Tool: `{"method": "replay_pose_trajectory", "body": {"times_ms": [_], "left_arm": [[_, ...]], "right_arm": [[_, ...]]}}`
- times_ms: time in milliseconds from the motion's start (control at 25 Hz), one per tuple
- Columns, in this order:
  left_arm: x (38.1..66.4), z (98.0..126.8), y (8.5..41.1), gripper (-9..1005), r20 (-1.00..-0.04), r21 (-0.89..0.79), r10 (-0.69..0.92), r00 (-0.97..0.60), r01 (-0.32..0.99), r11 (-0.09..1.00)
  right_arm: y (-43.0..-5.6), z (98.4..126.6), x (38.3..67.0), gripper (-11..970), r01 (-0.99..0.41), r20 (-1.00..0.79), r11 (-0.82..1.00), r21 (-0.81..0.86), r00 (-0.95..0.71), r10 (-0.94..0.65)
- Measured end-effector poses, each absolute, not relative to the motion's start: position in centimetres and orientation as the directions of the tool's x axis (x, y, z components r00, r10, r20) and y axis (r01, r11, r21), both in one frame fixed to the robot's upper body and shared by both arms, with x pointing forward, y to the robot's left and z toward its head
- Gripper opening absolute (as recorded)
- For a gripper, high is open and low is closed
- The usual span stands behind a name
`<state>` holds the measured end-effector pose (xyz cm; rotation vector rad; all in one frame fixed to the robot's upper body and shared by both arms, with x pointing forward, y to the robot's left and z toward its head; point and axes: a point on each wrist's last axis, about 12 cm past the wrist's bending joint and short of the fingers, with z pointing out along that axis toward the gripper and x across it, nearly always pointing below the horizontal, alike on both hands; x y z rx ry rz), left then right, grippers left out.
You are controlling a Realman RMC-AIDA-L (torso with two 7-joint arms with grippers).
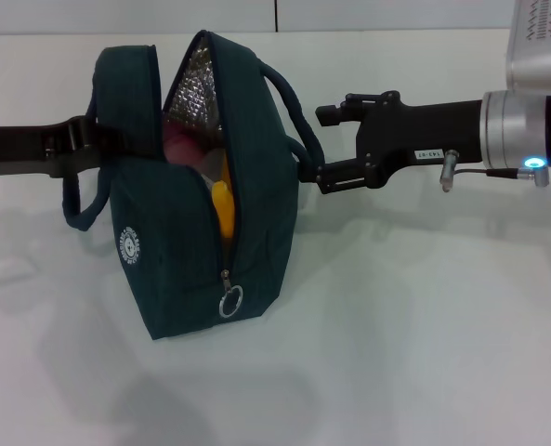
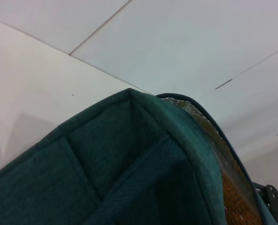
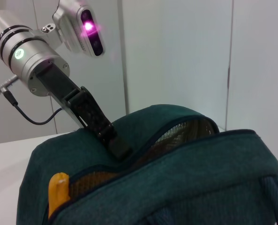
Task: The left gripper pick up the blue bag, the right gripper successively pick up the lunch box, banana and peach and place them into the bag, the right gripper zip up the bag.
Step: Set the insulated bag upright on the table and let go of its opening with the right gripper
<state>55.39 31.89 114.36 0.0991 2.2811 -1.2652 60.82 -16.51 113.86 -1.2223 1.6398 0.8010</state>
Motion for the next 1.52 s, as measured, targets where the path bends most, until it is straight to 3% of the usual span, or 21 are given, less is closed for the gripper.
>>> {"method": "replay_pose_trajectory", "body": {"times_ms": [360,800,1160,1520], "left_arm": [[55.3,114.2,31.8,36,-0.482,-0.767,-0.180,-0.857,0.314,0.560],[55.3,114.2,31.7,38,-0.489,-0.764,-0.174,-0.855,0.323,0.559],[55.3,114.2,31.7,38,-0.488,-0.764,-0.174,-0.855,0.323,0.559],[55.2,114.1,31.8,39,-0.487,-0.764,-0.175,-0.855,0.321,0.559]], "right_arm": [[-16.4,114.0,60.9,752,-0.953,-0.929,0.301,-0.025,-0.089,-0.360],[-15.8,114.4,60.8,338,-0.958,-0.938,0.287,-0.019,-0.083,-0.337],[-15.1,114.4,60.8,306,-0.966,-0.932,0.255,-0.046,-0.050,-0.358],[-15.2,114.5,60.8,131,-0.965,-0.934,0.258,-0.051,-0.045,-0.354]]}}
